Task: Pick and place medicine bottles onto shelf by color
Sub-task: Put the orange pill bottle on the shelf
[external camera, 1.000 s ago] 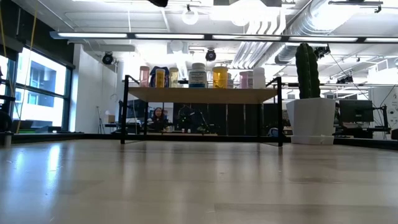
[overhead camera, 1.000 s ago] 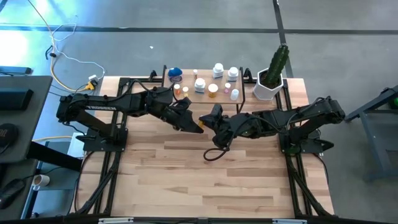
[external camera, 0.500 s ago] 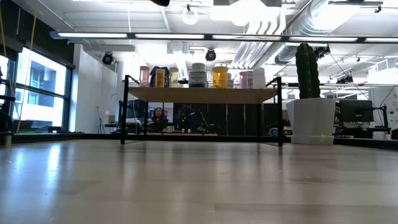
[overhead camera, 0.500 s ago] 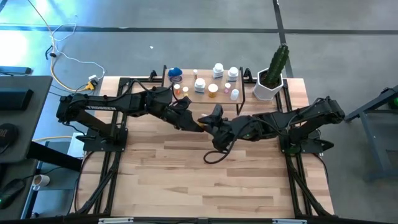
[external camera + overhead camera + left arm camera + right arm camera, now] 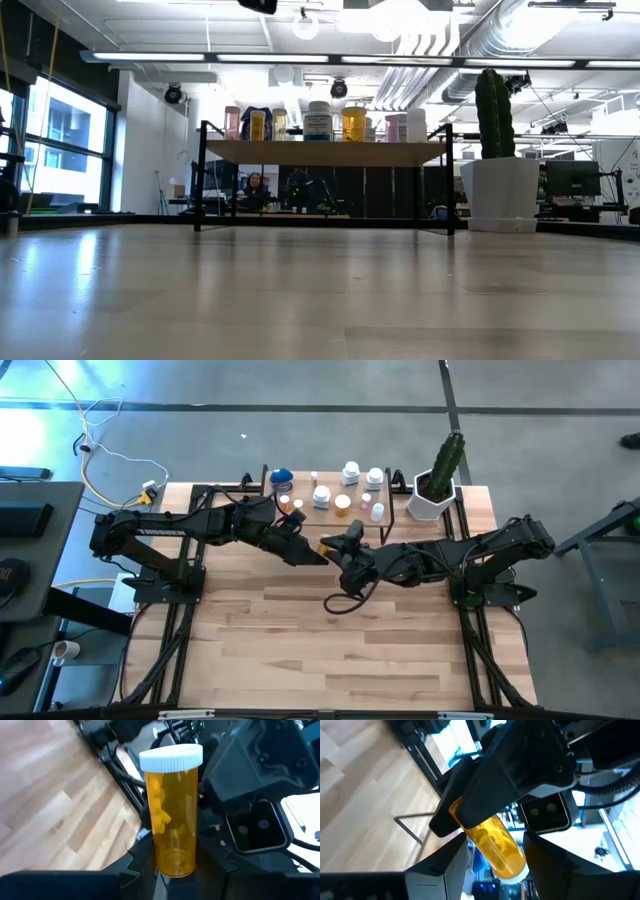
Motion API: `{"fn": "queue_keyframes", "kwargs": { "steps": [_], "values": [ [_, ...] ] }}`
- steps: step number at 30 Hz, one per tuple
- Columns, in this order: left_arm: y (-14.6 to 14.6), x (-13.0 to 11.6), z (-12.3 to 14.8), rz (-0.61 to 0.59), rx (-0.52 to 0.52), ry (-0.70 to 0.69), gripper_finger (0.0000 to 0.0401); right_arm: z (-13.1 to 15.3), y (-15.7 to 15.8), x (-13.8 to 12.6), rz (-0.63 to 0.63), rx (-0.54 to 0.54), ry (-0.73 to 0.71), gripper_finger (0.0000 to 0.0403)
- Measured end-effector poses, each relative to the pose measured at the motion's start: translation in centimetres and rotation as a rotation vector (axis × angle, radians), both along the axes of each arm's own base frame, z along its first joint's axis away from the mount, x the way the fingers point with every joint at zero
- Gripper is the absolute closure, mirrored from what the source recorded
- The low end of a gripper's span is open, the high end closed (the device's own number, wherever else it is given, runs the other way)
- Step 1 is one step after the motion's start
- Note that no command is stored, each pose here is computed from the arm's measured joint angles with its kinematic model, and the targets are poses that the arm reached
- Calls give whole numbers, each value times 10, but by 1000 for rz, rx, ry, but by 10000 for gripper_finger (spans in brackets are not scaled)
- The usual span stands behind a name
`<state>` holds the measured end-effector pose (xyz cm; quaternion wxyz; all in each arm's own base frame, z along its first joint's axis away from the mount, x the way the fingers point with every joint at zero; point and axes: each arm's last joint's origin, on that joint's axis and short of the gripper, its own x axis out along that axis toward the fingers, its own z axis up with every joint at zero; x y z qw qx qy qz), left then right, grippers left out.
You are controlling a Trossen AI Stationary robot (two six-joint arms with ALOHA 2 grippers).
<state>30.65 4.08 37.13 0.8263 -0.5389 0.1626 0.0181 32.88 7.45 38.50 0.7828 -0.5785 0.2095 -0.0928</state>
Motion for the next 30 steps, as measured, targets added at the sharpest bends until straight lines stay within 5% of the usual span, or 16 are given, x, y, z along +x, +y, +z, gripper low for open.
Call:
{"fn": "queue_keyframes", "kwargs": {
  "steps": [30],
  "values": [
    [61, -14, 0, 99, 289, -22, 300, 8, -53, 3, -451, -56, -89, 221]
  ]
}}
